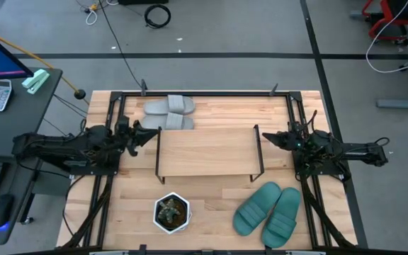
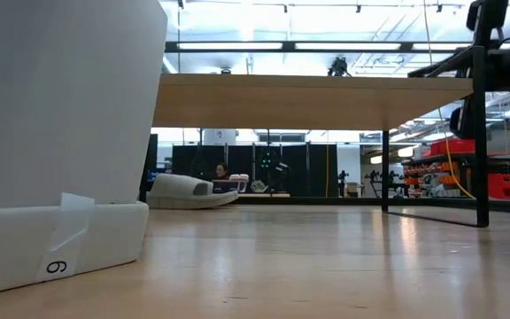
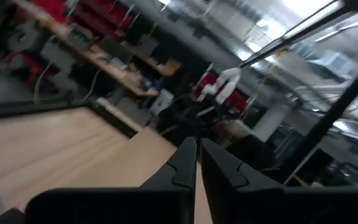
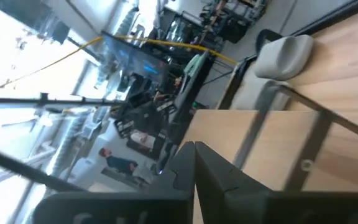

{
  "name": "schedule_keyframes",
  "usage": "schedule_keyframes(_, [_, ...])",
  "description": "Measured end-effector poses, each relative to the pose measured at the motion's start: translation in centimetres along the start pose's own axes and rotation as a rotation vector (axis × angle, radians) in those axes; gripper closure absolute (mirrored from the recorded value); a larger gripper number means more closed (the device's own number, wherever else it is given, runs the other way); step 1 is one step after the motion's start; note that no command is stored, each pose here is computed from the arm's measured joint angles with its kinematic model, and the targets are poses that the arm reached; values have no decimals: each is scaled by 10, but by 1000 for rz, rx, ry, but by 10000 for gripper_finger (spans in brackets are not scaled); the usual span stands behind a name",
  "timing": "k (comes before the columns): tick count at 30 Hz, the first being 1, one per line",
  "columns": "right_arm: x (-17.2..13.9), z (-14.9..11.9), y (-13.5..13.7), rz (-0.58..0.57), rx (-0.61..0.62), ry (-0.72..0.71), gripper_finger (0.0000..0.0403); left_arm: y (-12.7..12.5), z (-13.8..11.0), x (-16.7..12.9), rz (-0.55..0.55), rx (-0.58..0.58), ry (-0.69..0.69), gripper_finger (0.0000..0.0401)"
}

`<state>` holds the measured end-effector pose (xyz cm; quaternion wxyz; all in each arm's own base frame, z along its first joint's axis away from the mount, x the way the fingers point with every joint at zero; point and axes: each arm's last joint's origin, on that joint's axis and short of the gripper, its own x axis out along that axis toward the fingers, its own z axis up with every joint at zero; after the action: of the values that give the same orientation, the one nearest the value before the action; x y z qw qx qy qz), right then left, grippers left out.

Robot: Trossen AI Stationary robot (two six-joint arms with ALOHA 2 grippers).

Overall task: Pick and place slides into the shelf
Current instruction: Put the right green slide on the shelf

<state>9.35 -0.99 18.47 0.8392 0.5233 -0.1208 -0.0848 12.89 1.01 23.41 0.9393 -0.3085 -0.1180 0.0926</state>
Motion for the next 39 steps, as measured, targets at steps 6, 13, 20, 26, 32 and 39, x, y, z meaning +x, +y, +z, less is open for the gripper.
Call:
schedule_keyframes(6, [-8,19,35,59,-136,-17,384,-6,19,14,61,36,-14,342])
schedule_keyframes(13, [-27,46,78,18,-258,19,383,-8,44,26,114,67,-61,342])
schedule_keyframes(20, [-34,53,102,-33,-253,299,383,-8,46,39,-21,90,121,359])
schedule_keyframes(26, [-25,55,124,-64,-267,555,382,-16,53,52,-47,174,178,371])
schedule_keyframes(32, [-18,54,135,-250,-322,888,382,-19,62,63,45,221,305,365])
schedule_keyframes(39, [-13,45,129,-372,-295,1221,380,-22,68,70,59,232,329,352])
